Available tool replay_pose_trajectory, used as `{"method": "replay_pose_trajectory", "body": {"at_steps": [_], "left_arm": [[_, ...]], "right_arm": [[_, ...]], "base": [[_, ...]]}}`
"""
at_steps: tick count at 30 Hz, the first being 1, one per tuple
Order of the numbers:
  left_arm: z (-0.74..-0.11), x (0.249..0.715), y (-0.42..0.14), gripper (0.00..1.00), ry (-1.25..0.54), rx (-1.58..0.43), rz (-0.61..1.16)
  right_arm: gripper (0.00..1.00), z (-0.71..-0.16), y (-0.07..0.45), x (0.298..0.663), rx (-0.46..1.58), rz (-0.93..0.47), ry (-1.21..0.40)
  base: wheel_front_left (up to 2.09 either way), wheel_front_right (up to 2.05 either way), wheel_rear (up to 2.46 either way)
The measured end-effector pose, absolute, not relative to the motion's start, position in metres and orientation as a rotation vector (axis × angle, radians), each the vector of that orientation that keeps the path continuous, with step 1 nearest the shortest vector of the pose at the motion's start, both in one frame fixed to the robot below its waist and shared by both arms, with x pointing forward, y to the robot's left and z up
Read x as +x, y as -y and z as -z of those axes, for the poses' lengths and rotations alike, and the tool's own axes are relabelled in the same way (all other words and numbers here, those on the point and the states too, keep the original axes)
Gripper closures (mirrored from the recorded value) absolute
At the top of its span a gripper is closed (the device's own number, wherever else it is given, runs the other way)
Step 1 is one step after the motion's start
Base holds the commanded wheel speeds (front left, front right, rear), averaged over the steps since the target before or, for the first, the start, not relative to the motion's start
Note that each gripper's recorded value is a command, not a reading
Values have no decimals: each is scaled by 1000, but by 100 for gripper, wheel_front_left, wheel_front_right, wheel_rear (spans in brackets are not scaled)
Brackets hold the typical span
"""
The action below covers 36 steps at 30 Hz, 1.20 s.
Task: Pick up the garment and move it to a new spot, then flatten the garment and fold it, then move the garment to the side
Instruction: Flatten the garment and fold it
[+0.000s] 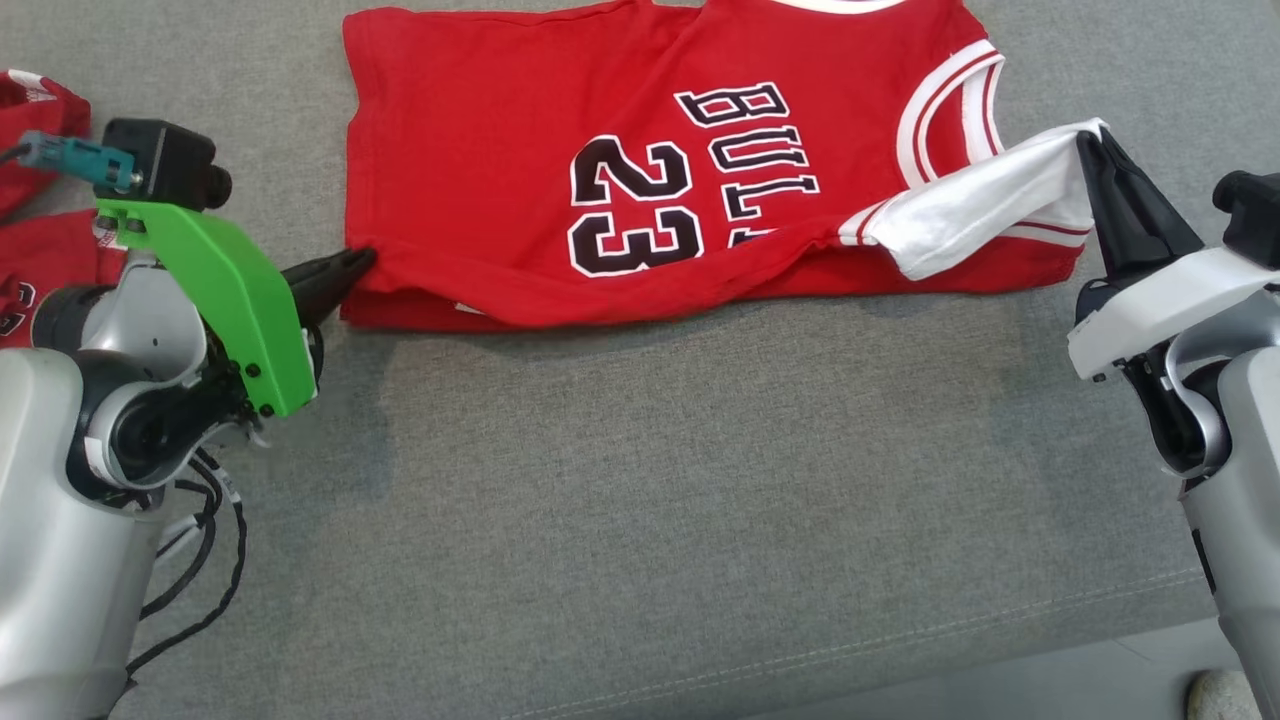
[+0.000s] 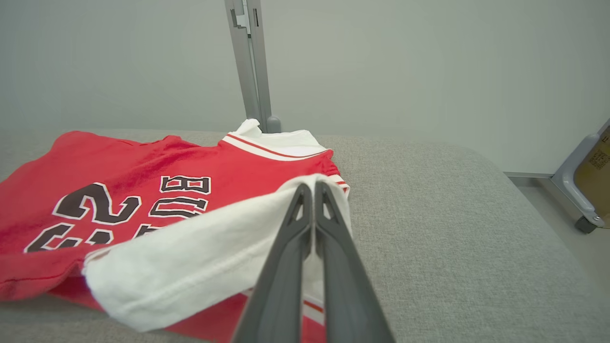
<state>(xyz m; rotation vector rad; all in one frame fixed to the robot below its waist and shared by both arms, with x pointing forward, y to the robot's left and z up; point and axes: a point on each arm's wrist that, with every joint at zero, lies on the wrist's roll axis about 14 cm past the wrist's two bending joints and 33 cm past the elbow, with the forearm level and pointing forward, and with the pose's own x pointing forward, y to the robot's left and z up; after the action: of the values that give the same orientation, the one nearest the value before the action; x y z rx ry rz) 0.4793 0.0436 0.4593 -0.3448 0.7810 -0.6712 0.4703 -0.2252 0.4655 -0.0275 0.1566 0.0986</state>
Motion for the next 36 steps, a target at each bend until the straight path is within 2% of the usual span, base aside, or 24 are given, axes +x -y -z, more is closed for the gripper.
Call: {"method": "replay_pose_trajectory", "body": {"at_steps": [7, 19, 29, 30, 31, 32, 33, 34, 35, 36], "left_arm": [[-470, 498, -48, 100, -786, -377, 630], [-445, 510, -46, 100, -881, -383, 608], [-429, 525, -47, 100, -909, -383, 574], [-426, 525, -47, 100, -915, -380, 570], [-423, 527, -48, 100, -920, -380, 563], [-419, 529, -49, 85, -923, -382, 550], [-417, 530, -50, 61, -922, -382, 542], [-415, 531, -51, 7, -922, -378, 536], [-414, 532, -52, 0, -919, -371, 530], [-413, 534, -53, 0, -913, -364, 522]], "right_arm": [[100, -448, 223, 475, -37, -116, -248], [100, -444, 213, 509, -48, -149, -270], [100, -424, 214, 515, -56, -152, -328], [93, -422, 214, 516, -56, -152, -333], [77, -420, 214, 517, -55, -151, -337], [55, -419, 215, 517, -55, -149, -340], [4, -417, 216, 517, -56, -146, -346], [0, -416, 217, 516, -56, -143, -346], [0, -415, 218, 516, -54, -141, -344], [0, -414, 218, 516, -54, -139, -346]], "base": [[0, 0, 0], [0, 0, 0], [0, 0, 0], [0, 0, 0], [0, 0, 0], [0, 0, 0], [0, 0, 0], [0, 0, 0], [0, 0, 0], [0, 0, 0]]}}
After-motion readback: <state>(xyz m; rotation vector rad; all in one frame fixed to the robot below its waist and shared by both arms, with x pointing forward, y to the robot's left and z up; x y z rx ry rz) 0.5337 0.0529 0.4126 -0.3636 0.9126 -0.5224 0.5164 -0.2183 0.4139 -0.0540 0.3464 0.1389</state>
